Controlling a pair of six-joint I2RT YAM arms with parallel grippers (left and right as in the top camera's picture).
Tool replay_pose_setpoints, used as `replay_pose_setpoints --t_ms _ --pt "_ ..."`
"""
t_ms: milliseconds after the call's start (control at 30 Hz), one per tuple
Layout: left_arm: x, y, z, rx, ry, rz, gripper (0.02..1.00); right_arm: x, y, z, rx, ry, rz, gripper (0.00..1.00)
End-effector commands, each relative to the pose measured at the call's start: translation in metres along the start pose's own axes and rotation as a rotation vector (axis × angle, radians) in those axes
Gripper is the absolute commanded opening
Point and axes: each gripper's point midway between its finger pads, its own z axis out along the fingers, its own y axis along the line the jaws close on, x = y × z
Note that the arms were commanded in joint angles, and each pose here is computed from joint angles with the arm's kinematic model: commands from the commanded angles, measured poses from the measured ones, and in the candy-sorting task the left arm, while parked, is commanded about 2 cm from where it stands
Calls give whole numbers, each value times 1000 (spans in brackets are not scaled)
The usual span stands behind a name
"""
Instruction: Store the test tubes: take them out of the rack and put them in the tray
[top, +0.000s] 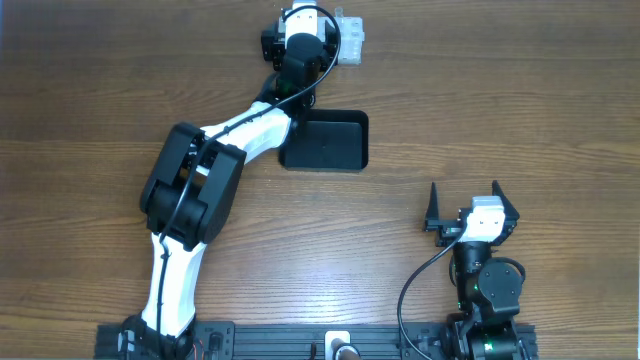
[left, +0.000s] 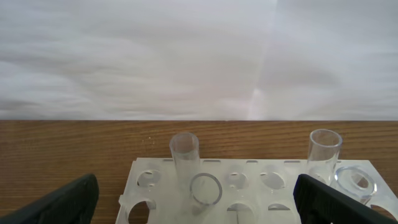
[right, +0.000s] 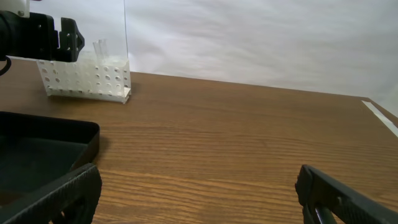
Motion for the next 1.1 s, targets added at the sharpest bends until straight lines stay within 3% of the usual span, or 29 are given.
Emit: replay_pose_setpoints --t_ms 33,867,1100 --pt "-1 5 5 -19 -10 -20 998 2 1 0 -3 0 5 993" --pt "1 4 17 -2 -47 -45 991 2 1 0 -3 0 5 993" --pt "1 5 18 -5 -47 -46 809 2 1 0 -3 0 5 993"
